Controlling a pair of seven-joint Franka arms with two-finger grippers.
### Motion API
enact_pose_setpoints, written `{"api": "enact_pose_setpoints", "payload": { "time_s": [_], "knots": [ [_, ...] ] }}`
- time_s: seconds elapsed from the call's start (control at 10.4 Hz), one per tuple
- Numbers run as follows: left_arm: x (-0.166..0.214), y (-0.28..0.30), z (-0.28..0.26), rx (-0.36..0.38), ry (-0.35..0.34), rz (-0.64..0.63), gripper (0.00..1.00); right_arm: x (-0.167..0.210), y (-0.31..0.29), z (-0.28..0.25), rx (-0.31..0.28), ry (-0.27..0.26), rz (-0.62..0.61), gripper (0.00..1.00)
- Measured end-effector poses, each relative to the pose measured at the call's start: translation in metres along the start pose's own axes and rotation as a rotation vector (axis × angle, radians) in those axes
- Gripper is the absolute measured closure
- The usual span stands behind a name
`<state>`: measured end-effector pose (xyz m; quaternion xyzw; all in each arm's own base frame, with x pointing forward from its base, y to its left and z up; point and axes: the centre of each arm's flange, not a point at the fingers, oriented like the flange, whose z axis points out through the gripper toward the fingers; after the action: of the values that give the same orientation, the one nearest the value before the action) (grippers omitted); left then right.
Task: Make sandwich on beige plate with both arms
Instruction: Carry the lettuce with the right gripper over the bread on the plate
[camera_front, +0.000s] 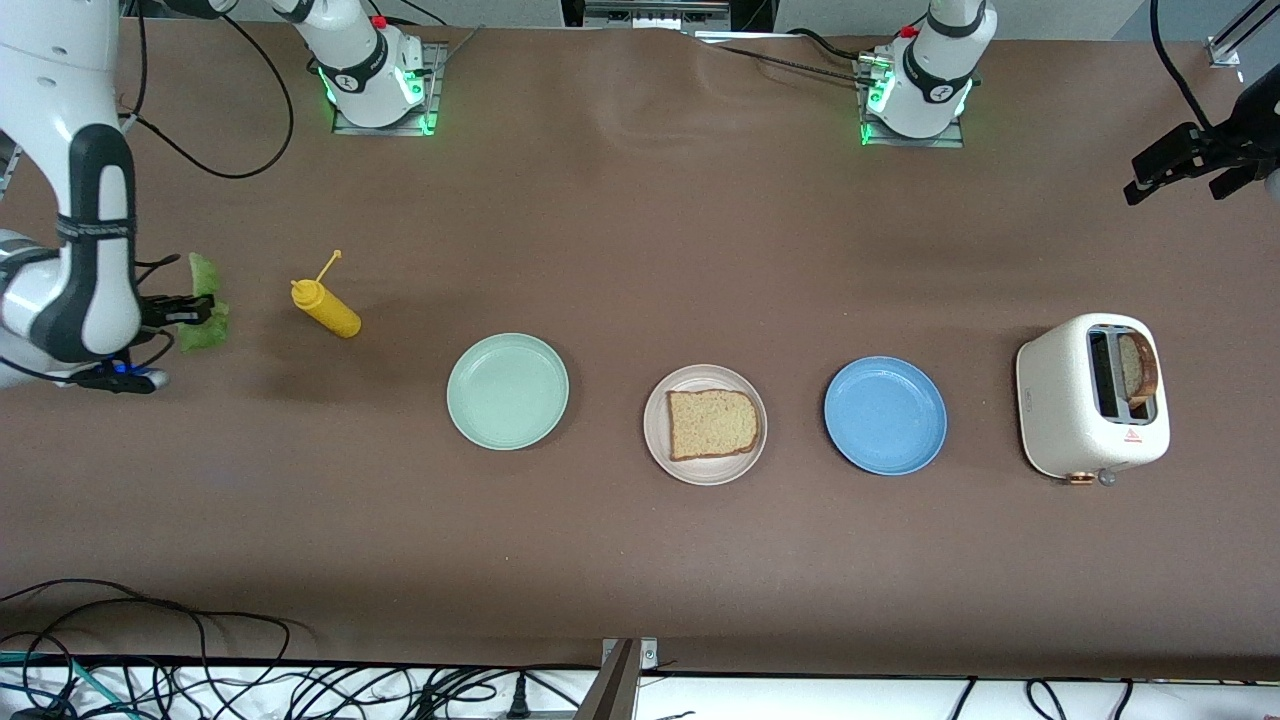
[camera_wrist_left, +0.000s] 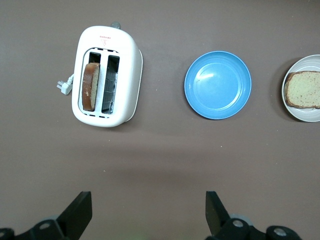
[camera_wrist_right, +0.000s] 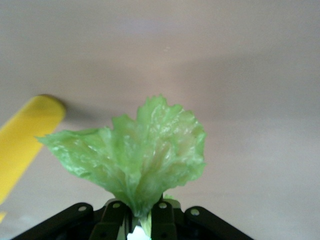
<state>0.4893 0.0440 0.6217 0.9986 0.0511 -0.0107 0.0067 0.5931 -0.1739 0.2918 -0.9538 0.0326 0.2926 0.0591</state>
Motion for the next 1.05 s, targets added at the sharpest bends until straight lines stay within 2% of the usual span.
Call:
{"api": "enact_pose_setpoints", "payload": {
  "time_s": [0.19,0.38,0.57,0.77,0.86,1.05],
  "knots": [
    [0.000,0.000,0.000,0.000,0.000,0.000,0.00,-0.016,-0.034,-0.065,-0.021,0.017,-0.049,0.88],
    [0.000,0.000,0.000,0.000,0.000,0.000,0.00,-0.030,-0.083,-0.119,-0.070,0.072,-0.117,0.88],
    [0.000,0.001,0.000,0.000,0.000,0.001,0.00,-0.040,-0.152,-0.151,-0.120,0.128,-0.218,0.88],
    [0.001,0.001,0.000,0.001,0.000,0.001,0.00,-0.043,-0.243,-0.155,-0.130,0.181,-0.341,0.88],
    [0.001,0.001,0.000,0.001,0.000,0.001,0.00,-0.043,-0.284,-0.153,-0.143,0.226,-0.374,0.88],
    [0.001,0.000,0.000,0.001,0.000,0.000,0.00,-0.045,-0.369,-0.147,-0.196,0.355,-0.464,0.88]
  ]
}}
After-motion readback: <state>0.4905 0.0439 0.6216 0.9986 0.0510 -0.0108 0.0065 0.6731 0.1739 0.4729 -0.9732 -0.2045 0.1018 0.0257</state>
